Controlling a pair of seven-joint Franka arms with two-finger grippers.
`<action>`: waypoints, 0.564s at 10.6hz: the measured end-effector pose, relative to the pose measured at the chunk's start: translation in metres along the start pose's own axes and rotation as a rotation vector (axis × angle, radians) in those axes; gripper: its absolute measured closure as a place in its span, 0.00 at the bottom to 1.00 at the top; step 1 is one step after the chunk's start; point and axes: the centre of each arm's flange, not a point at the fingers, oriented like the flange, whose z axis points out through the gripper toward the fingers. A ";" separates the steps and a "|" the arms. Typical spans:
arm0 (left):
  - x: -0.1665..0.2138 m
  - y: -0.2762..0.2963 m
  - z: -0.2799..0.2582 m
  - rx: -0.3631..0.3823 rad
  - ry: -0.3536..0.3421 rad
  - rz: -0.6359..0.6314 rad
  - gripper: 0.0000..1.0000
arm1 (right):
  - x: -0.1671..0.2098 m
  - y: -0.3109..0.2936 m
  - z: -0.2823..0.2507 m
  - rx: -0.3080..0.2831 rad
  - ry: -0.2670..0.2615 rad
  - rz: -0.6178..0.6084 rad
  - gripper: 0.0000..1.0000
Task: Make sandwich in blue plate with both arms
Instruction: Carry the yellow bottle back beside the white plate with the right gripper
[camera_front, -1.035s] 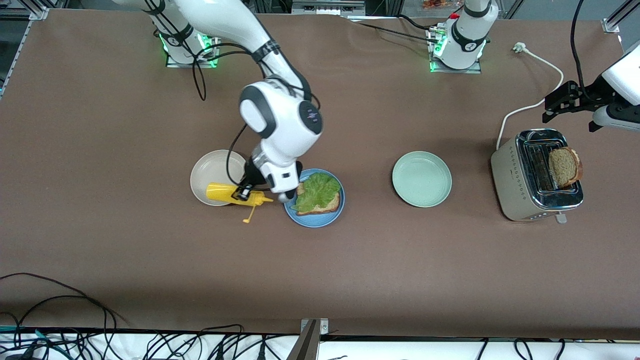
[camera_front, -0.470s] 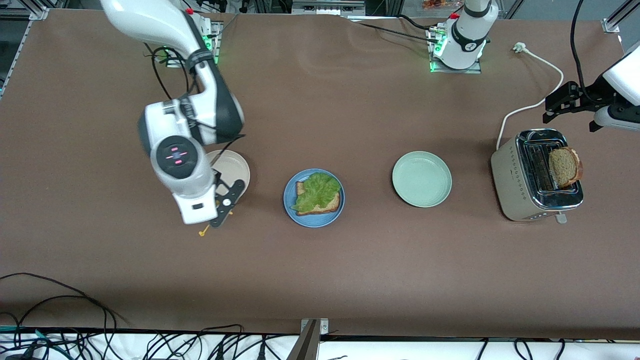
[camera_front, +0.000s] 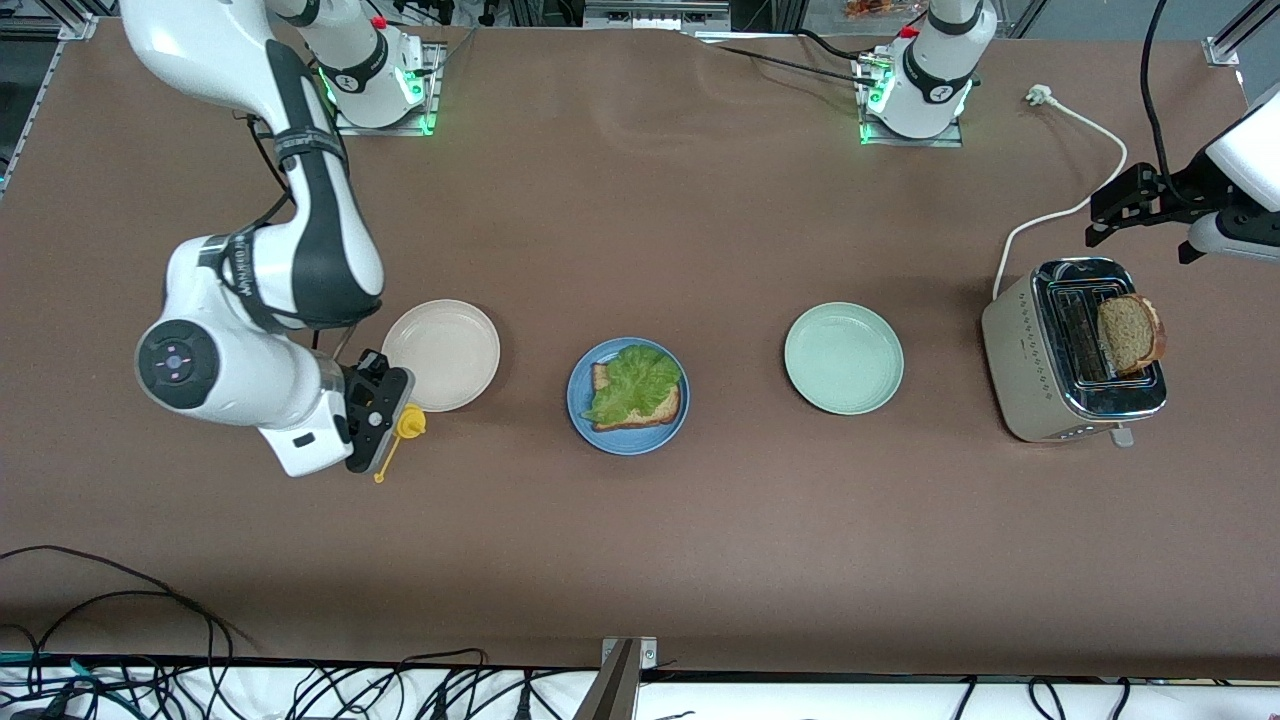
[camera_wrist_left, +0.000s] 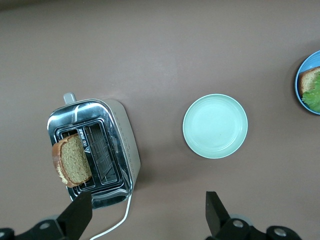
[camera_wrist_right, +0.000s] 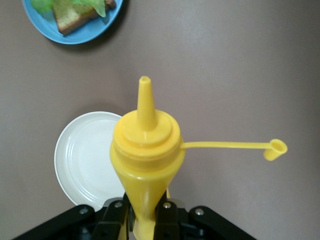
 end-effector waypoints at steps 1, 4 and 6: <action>0.000 0.000 0.000 0.000 -0.001 0.000 0.00 | -0.011 0.005 0.001 0.031 0.049 -0.026 0.84; 0.000 0.000 0.001 0.000 -0.002 -0.001 0.00 | -0.061 0.018 -0.006 0.081 0.161 -0.152 0.84; 0.000 0.000 0.001 0.000 -0.002 -0.001 0.00 | -0.088 0.014 -0.002 0.120 0.223 -0.224 0.84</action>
